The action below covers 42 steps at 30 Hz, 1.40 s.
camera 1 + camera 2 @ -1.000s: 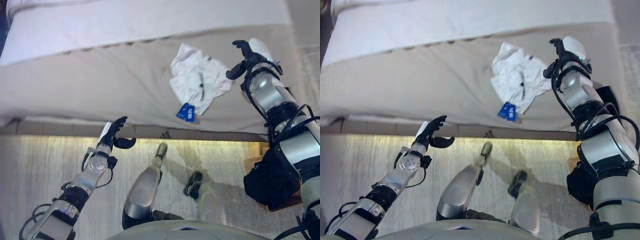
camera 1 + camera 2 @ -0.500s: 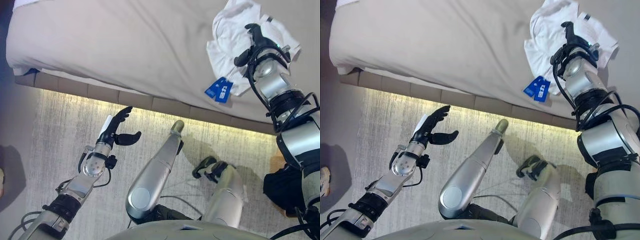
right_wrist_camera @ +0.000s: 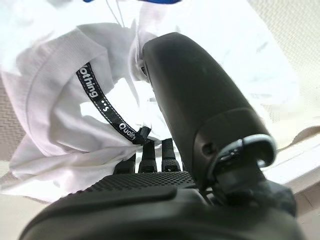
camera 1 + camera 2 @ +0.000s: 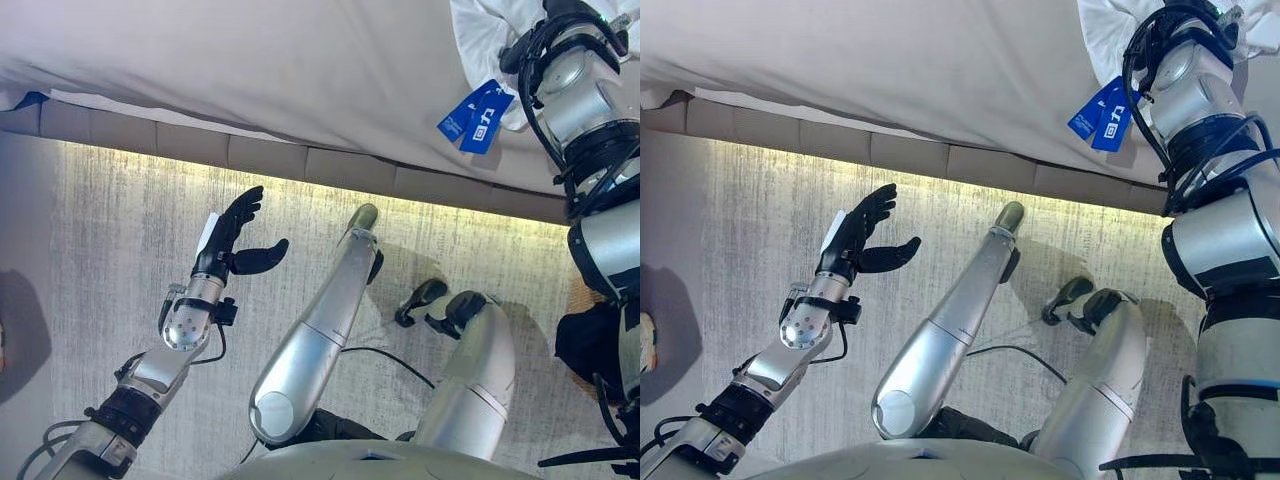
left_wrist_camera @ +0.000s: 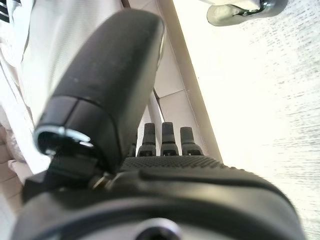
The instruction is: Pick up the clothes from the bed and place them into the basket
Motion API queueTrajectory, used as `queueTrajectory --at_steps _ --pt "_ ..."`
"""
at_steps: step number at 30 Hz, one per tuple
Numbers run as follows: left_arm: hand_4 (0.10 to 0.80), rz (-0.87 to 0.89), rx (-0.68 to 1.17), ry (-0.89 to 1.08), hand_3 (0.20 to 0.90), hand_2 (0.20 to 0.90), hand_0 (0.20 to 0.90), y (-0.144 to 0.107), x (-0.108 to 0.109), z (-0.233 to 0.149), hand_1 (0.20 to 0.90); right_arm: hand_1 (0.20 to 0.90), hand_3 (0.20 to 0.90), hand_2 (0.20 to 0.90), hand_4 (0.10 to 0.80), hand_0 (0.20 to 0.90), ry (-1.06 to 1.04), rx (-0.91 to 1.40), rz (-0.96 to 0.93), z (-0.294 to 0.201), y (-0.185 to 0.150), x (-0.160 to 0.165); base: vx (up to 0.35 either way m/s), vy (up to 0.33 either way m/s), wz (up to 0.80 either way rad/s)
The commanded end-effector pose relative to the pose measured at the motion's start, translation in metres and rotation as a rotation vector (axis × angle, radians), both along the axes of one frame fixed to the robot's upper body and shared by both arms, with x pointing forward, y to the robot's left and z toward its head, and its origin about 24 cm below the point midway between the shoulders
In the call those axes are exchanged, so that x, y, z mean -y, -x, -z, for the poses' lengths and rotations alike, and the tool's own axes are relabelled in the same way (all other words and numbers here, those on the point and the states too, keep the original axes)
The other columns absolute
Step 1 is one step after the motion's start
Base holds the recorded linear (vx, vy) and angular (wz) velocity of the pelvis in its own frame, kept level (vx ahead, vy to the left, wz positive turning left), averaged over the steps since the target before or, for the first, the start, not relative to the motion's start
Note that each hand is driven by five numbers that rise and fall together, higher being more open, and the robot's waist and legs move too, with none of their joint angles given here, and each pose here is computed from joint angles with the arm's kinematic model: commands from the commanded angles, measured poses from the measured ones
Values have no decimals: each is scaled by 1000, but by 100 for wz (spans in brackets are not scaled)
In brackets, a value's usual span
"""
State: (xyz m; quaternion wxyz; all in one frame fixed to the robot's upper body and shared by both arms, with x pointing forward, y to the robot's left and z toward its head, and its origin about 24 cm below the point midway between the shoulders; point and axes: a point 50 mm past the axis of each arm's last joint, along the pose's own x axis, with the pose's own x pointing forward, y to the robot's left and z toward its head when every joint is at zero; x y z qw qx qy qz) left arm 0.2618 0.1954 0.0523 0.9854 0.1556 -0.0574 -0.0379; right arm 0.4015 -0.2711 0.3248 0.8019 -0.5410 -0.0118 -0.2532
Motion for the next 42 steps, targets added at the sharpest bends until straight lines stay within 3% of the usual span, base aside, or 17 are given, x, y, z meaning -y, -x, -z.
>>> queueTrajectory --at_steps 1,17,27,42 --pt "800 -37 156 82 900 900 900 7 -7 -26 900 300 200 300 100 300 31 -111 39 20 2 16 -13 -8 -7" --pt "800 -44 105 30 900 900 900 3 -12 -17 900 300 200 300 100 300 34 -19 1 14 1 10 15 -16 -3" --pt "800 -55 -48 -62 900 900 900 -8 -14 2 900 300 200 300 100 300 -71 8 -80 17 6 18 84 -39 -12" --pt "800 -91 -139 -95 900 900 900 -13 -12 20 900 300 200 300 100 300 -346 -11 -108 37 27 65 78 -20 -4"
